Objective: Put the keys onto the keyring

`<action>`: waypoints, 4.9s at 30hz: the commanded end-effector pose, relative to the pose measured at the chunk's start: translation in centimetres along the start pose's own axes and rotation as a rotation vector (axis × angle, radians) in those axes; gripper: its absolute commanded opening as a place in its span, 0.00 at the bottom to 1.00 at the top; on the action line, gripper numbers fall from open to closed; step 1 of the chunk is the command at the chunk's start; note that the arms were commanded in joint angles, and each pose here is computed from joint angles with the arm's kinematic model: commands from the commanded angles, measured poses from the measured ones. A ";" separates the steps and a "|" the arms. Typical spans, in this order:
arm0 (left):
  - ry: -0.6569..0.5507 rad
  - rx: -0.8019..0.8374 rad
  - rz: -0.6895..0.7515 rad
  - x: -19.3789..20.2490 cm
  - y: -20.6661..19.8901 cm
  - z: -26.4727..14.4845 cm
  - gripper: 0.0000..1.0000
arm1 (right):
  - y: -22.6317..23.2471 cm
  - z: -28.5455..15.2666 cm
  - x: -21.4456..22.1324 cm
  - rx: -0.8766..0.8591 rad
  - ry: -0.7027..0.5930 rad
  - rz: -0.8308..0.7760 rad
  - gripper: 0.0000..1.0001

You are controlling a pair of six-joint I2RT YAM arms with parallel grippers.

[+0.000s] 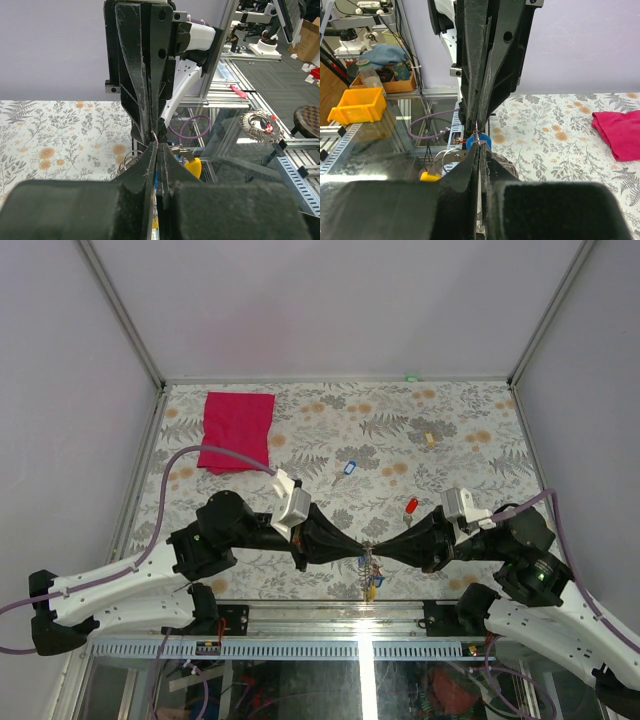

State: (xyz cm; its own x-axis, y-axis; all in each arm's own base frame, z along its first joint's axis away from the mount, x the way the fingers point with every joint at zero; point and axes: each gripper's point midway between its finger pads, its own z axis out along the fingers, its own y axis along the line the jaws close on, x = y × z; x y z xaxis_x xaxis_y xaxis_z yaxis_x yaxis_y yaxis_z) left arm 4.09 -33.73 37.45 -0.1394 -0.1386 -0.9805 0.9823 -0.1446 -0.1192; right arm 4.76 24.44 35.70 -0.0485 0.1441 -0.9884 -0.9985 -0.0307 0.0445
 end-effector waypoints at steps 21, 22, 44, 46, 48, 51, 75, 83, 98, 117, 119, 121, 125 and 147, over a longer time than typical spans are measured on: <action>-0.042 -0.020 0.030 -2.0 0.3 0.2 0.02 | -2.0 -1.6 -6.0 0.207 -0.229 -0.044 0.00; -0.039 -0.025 0.028 -1.9 0.4 0.2 0.05 | -2.0 -1.6 -6.3 0.209 -0.247 -0.049 0.00; -0.213 -0.177 0.061 -6.6 1.7 -1.5 0.44 | -2.1 -1.5 -6.0 0.197 -0.256 -0.116 0.00; -0.213 -0.170 0.058 -6.5 1.7 -1.3 0.46 | -1.8 -1.3 -5.9 0.174 -0.252 -0.116 0.00; -0.206 -0.161 0.054 -6.2 1.8 -0.9 0.46 | -1.3 -1.1 -5.8 0.145 -0.244 -0.120 0.00; -0.200 -0.162 0.045 -5.7 2.1 -0.5 0.47 | -0.7 -1.0 -5.7 0.106 -0.234 -0.132 0.00; -0.142 -0.070 0.044 -4.3 1.6 1.3 0.18 | -0.2 -0.5 -5.7 0.067 -0.215 -0.101 0.00; -0.130 -0.063 0.039 -4.2 1.6 1.6 0.00 | -0.3 -0.6 -5.6 0.075 -0.213 -0.093 0.00; 0.198 -0.212 -0.003 -1.1 3.2 -0.6 0.00 | -2.1 -3.0 -3.7 0.265 -0.024 -0.043 0.46; 0.581 -0.240 -0.054 0.9 2.6 -3.1 0.00 | -2.9 0.9 -0.6 0.140 0.066 0.076 0.48; 0.604 -0.245 -0.057 1.2 2.7 -3.2 0.00 | -2.9 1.4 -0.7 0.121 0.055 0.082 0.47; 0.625 -0.245 -0.060 1.4 2.7 -3.3 0.00 | -2.9 1.9 -0.7 0.104 0.050 0.089 0.46; 0.631 -0.246 -0.054 1.3 2.8 -3.1 0.00 | -3.0 2.5 -0.2 0.079 0.059 0.109 0.44; 0.640 -0.255 -0.046 1.4 3.3 -2.6 0.00 | -2.7 3.4 2.3 0.014 0.145 0.210 0.02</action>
State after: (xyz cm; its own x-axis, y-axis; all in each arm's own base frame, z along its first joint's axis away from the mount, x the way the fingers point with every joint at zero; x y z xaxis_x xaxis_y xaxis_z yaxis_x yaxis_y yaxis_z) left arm 7.55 -31.53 32.70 -0.1952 0.5363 -0.8212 0.9804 0.1296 -0.1484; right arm 7.35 28.03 32.41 -0.2735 -0.0416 -0.9610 -0.9618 -0.0044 0.2739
